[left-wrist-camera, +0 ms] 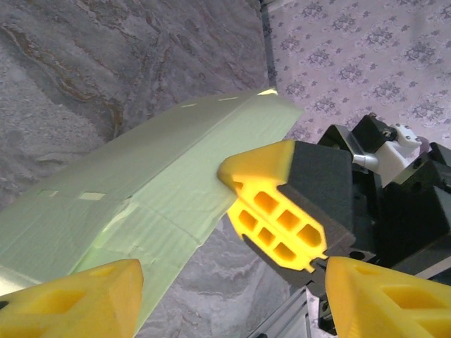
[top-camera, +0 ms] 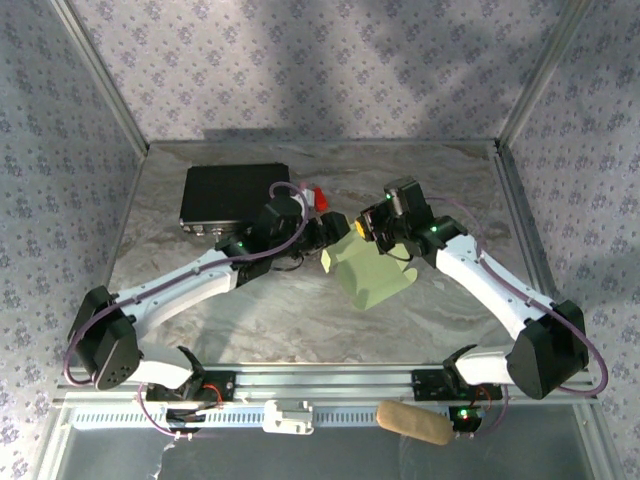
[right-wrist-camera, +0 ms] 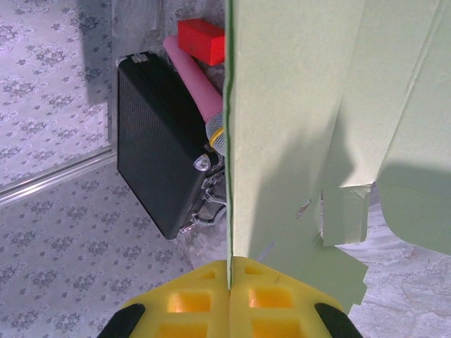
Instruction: Fold the paper box
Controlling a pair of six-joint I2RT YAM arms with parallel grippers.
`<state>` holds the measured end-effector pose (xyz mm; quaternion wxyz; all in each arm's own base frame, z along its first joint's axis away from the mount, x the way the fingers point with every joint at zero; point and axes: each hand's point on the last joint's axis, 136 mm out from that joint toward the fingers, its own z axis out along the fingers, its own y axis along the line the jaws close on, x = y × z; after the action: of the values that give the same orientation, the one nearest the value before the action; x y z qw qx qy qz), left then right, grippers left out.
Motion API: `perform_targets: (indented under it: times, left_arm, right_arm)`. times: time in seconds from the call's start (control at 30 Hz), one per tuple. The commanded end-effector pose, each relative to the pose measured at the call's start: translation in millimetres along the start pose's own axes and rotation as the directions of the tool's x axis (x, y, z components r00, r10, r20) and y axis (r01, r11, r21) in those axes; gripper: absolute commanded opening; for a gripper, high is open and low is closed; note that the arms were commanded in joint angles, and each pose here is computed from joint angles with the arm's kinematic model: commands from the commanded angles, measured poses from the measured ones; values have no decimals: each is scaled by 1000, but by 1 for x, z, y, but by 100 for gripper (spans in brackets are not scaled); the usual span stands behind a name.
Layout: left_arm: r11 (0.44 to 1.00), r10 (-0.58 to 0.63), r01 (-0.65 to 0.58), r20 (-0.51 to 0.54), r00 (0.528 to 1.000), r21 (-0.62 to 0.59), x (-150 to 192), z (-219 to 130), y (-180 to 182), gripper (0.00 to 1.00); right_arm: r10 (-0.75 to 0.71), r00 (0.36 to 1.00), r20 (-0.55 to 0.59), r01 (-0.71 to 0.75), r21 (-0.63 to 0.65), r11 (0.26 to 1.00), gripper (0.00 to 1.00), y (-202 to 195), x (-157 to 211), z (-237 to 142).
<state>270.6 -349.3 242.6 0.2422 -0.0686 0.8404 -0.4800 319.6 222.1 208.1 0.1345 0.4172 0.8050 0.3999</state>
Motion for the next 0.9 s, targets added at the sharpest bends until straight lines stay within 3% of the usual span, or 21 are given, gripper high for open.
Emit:
perform_targets:
  times: [0.0, 0.63, 0.77, 0.87]
  left_arm:
    - [996, 4, -3, -7, 1000, 88, 1, 2, -29, 69]
    - [995, -3, 0, 30, 1000, 103, 1, 14, -26, 67]
    - [992, 28, -36, 69, 997, 124, -7, -2, -35, 64]
    - [995, 73, -82, 131, 989, 64, -16, -29, -28, 65]
  right_arm:
    - [3, 1000, -20, -4, -35, 999, 0, 7, 7, -5]
    - [18, 999, -31, -20, -58, 998, 0, 2, 14, -9]
    - [20, 999, -28, -22, -73, 997, 0, 0, 12, -12]
    - [26, 999, -33, -29, -89, 996, 0, 3, 10, -14]
